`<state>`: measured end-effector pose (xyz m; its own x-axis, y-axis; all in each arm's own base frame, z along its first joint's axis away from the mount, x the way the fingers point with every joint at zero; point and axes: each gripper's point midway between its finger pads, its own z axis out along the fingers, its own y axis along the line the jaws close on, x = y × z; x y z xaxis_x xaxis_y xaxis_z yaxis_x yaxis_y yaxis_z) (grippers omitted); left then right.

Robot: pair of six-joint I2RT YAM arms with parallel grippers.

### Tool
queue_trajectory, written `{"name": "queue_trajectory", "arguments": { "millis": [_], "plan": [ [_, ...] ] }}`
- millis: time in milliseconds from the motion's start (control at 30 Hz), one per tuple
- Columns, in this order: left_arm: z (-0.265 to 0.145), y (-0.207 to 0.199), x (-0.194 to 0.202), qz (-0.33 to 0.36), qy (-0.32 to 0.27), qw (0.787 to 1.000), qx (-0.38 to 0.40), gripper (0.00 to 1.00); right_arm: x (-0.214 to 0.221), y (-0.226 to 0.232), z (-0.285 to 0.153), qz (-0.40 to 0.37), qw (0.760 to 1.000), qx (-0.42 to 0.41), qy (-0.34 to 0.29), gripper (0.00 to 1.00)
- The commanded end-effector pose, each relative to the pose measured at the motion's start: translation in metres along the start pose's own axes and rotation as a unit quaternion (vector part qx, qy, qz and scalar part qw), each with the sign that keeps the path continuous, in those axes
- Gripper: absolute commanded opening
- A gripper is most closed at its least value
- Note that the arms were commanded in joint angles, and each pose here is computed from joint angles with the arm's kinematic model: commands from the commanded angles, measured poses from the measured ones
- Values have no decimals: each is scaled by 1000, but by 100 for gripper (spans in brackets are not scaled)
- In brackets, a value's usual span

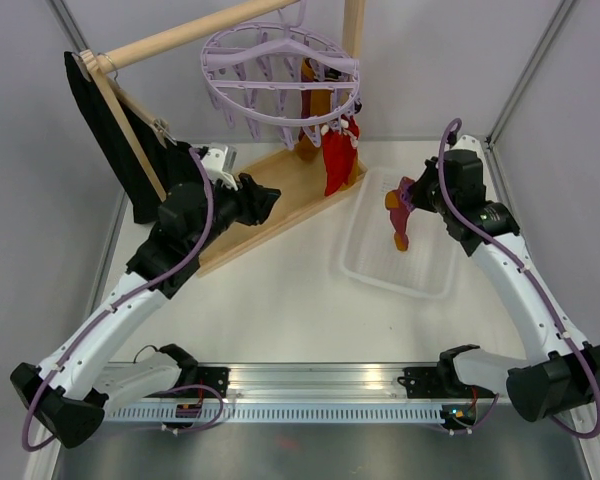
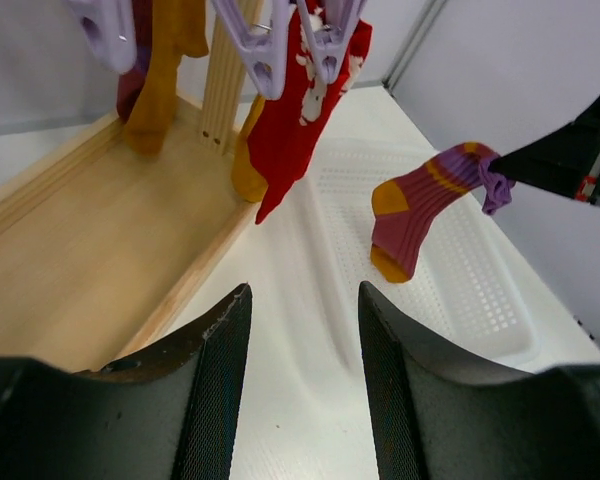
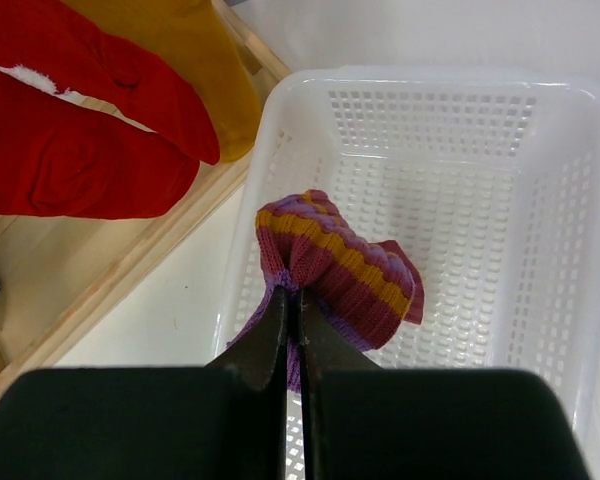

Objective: Clip the socks to the hanger
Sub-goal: Pick up the sock from the bin.

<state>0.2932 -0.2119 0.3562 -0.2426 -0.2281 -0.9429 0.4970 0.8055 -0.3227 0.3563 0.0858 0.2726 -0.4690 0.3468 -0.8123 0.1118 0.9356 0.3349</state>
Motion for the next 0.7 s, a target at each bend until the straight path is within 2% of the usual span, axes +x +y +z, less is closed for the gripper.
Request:
{"name": "queue_trajectory", "arguments": {
  "millis": [0, 200, 300, 333, 433, 633, 667],
  "plan": [
    [10, -13, -4, 47, -19, 998, 49, 53, -25, 19, -6, -2, 999, -41, -21, 0],
    [33, -36, 4, 25, -57, 990, 124, 53, -45, 40, -12, 17, 996, -78, -28, 0],
    [51, -62, 15, 20, -59, 984, 165, 52, -46, 56, -13, 47, 992, -113, -21, 0],
    [51, -83, 15, 34, -75, 979, 187, 52, -46, 61, -15, 53, 991, -126, -16, 0],
    [62, -110, 28, 60, -88, 974, 199, 52, -47, 72, -18, 92, 984, -150, -10, 0],
    [87, -112, 40, 57, -124, 971, 194, 50, -58, 99, -43, 171, 961, -217, -3, 0],
    [84, -117, 29, 54, -154, 965, 203, 50, -58, 105, -49, 183, 956, -231, 4, 0]
  ]
}}
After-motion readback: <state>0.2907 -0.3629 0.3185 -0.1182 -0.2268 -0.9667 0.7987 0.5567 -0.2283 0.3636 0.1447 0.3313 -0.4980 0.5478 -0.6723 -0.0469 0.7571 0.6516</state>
